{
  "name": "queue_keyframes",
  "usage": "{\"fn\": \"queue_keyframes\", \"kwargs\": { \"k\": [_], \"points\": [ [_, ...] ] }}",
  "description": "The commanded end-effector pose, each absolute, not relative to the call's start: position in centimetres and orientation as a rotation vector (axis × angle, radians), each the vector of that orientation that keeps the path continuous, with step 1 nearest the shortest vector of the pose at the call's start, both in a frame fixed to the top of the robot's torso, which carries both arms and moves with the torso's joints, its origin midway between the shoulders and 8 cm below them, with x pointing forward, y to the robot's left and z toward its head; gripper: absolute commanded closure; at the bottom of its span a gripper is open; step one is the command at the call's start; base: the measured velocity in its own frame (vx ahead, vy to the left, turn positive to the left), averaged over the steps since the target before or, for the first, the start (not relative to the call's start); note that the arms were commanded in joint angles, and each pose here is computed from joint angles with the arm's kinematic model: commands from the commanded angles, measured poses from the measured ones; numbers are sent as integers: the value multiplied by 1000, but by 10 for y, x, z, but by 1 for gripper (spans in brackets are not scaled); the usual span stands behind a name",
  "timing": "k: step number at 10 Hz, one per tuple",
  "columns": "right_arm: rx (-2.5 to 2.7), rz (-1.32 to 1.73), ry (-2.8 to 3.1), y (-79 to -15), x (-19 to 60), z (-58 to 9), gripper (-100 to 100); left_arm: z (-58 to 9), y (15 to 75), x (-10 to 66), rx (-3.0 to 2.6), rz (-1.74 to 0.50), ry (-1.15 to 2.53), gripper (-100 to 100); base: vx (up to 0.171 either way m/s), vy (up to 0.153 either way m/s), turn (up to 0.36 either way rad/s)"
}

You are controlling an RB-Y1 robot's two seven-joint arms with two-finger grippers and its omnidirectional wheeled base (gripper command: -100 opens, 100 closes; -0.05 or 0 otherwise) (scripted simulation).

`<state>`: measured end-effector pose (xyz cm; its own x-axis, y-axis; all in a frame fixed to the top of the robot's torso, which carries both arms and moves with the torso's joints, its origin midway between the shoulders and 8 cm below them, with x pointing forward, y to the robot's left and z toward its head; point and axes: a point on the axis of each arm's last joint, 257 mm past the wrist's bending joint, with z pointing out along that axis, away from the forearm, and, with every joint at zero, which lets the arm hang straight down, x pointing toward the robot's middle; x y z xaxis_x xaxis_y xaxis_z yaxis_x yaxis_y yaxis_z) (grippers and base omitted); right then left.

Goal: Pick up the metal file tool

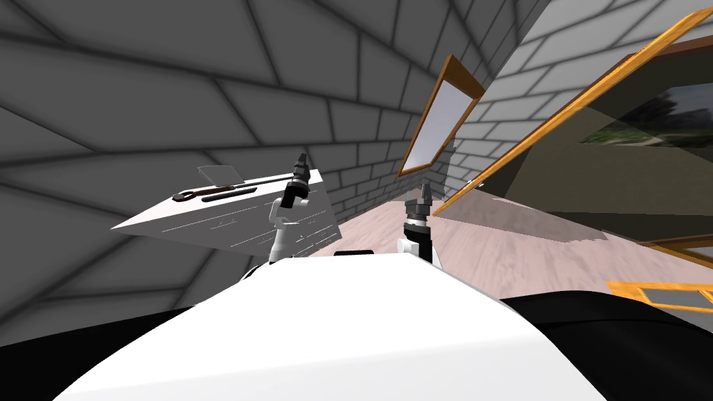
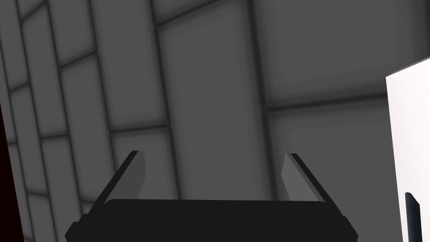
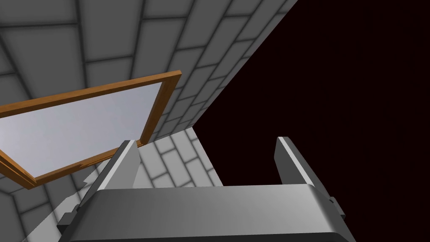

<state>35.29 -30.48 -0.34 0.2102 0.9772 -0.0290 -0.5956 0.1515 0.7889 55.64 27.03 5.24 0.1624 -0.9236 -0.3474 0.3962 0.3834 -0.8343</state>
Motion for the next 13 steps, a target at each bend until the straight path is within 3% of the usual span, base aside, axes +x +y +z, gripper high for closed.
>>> {"fn": "queue_keyframes", "kwargs": {
  "k": [1, 13],
  "points": [
    [742, 1245, 637, -305, 353, -3, 0, 55, 272, 570, -687, -1038, 1009, -100, -20, -20, -17],
    [742, 1245, 637, -305, 353, -3, 0, 56, 301, 650, -920, -948, 1132, -100, -14, -7, -8]
  ]
}}
